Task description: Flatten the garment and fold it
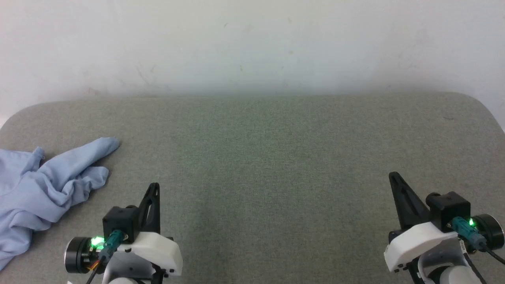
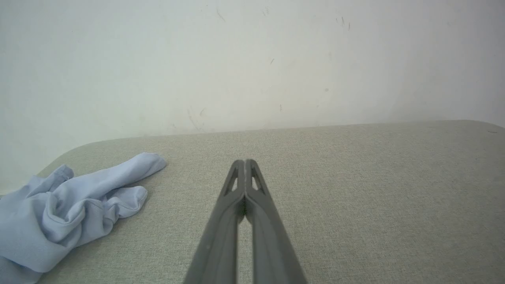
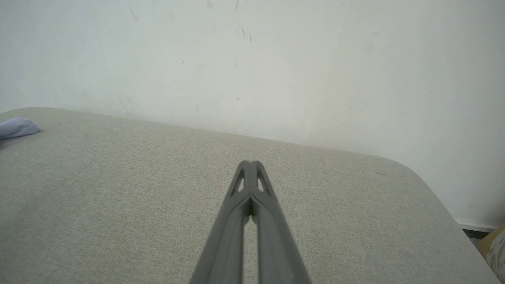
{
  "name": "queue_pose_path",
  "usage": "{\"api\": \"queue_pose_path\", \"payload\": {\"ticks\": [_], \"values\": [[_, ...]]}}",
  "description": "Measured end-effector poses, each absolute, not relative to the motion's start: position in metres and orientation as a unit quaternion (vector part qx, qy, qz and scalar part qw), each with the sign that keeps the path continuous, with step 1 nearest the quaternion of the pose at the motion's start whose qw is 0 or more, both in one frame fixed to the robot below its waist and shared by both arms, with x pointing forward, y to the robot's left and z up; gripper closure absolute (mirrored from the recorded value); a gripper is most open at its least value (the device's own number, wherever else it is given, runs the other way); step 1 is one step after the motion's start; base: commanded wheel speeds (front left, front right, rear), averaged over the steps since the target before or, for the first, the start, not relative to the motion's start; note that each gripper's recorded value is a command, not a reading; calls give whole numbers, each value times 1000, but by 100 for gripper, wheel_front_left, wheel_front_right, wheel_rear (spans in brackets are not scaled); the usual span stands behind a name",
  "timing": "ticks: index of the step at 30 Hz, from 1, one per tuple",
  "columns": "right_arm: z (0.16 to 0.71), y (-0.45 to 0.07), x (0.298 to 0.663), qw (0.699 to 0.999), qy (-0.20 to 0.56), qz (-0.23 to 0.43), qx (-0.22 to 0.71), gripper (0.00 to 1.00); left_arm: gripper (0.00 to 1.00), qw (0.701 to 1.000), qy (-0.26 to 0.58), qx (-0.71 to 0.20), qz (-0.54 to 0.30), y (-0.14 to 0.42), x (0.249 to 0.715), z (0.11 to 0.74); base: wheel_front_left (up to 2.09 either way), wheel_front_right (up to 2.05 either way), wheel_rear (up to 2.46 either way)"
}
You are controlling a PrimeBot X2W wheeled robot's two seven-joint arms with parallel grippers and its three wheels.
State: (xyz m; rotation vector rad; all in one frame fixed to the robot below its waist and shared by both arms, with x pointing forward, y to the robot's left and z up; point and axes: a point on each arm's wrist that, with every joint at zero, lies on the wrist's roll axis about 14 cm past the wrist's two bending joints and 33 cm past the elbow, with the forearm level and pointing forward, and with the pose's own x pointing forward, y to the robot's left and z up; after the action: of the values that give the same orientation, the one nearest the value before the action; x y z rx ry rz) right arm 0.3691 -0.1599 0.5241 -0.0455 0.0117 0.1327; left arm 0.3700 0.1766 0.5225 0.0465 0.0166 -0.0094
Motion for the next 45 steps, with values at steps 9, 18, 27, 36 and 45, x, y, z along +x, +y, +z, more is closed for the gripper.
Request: {"api": "queue_pose_path", "payload": {"ticks": [9,18,27,36,45], "values": [[524,-160,369,998,6,66,-23,100,100,1000,8,23,-5,177,370,522,0,0,0],[524,-160,369,998,6,66,-22,0,0,1000,10,22,-7,175,370,521,0,0,0],[521,-161,369,998,5,65,-13,0,0,1000,4,9,-9,174,369,521,0,0,0],[523,-158,372,998,-3,70,-6,0,0,1000,-4,-1,-6,178,366,523,0,0,0],[525,-145,377,996,-12,88,-1,0,0,1000,-12,-10,15,191,360,526,0,0,0]]}}
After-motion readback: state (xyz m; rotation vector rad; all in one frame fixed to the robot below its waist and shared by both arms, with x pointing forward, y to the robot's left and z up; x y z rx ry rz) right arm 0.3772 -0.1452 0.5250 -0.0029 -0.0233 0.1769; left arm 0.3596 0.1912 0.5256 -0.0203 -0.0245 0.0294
